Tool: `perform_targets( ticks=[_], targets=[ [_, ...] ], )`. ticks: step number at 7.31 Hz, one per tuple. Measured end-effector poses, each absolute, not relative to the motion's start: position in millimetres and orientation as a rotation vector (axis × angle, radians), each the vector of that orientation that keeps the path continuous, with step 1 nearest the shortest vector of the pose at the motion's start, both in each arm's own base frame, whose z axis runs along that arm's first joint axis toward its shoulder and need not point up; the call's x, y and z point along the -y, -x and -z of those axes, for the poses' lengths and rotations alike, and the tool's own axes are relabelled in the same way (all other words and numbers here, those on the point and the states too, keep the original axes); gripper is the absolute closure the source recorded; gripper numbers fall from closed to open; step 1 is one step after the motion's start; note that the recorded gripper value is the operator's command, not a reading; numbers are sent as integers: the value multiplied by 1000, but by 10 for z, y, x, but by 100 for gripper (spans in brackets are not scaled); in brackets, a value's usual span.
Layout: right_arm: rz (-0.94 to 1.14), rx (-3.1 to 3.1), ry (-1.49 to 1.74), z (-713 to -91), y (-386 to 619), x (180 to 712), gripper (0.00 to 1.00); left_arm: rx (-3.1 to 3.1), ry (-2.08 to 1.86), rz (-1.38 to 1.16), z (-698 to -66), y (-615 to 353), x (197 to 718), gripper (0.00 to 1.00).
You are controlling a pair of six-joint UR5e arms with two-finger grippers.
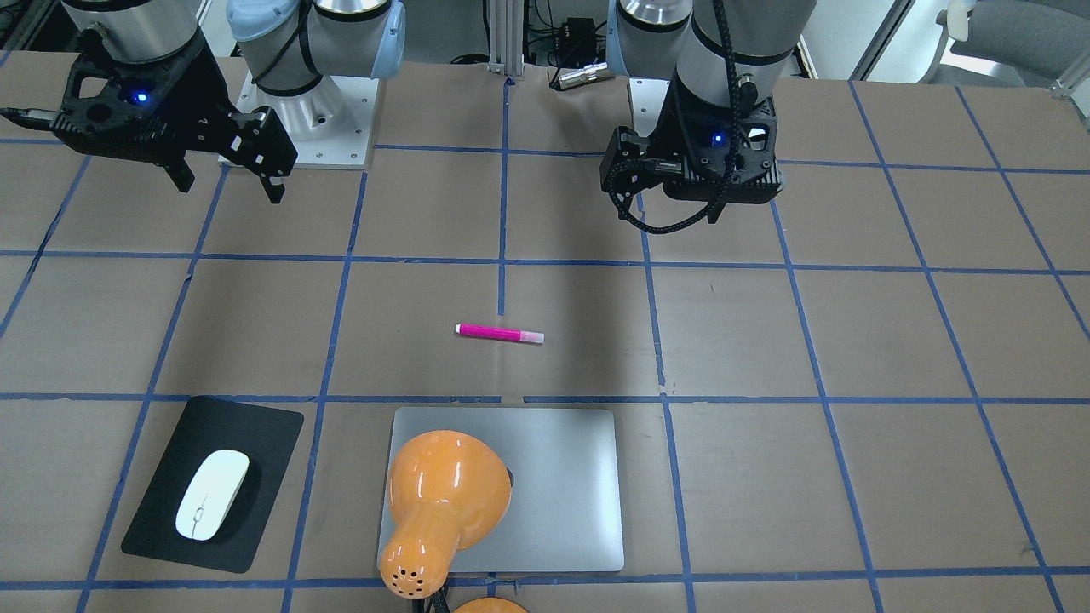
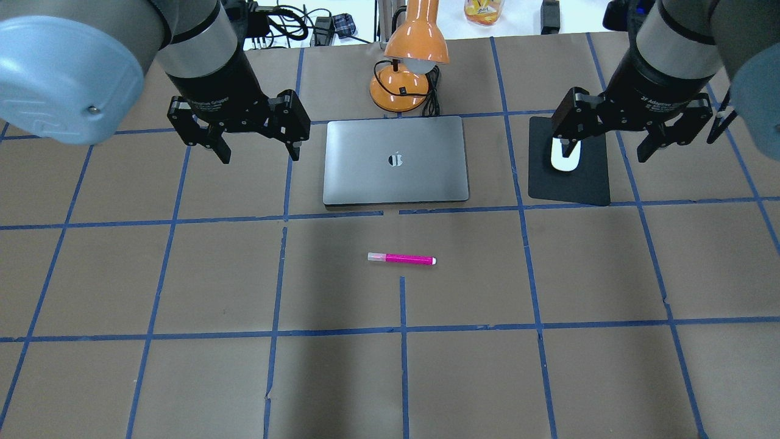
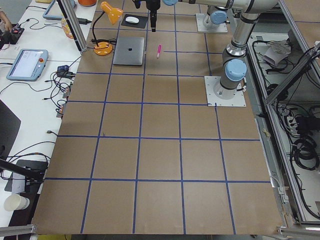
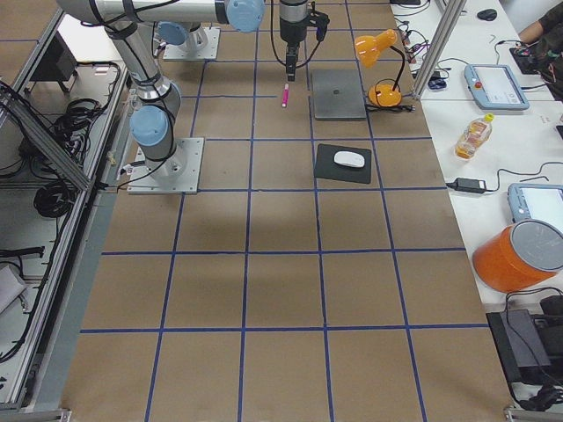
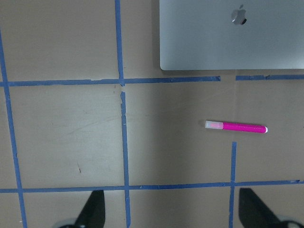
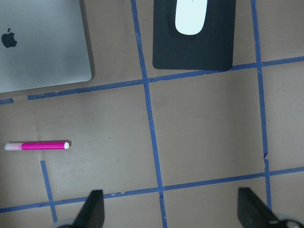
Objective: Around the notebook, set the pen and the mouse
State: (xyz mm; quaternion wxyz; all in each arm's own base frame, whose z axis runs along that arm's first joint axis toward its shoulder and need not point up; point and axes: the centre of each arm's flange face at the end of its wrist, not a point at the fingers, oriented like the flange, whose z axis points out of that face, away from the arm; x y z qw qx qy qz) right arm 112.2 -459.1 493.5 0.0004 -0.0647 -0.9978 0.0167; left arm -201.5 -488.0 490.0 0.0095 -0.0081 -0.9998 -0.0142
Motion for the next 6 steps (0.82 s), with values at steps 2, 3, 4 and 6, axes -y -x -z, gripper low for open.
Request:
perform_targets(
  ticks=[2,3,4,6],
  targets=[
    [-43,3153,208,-4917,-1139,4590,0,3117,-9,42,-4908,1899,4933,0],
    [-39,3154,213,-4905,-1140,4593,0,3115,-35,41,-4917,1809,4965,0],
    [-37,3154,221,-4901,-1141,4593,0,3117,-44,39,-4923,1772,4973,0],
    [-37,3152,225,-4899,-1142,4590,0,3121,-45,39,-4925,1757,4963,0]
  ],
)
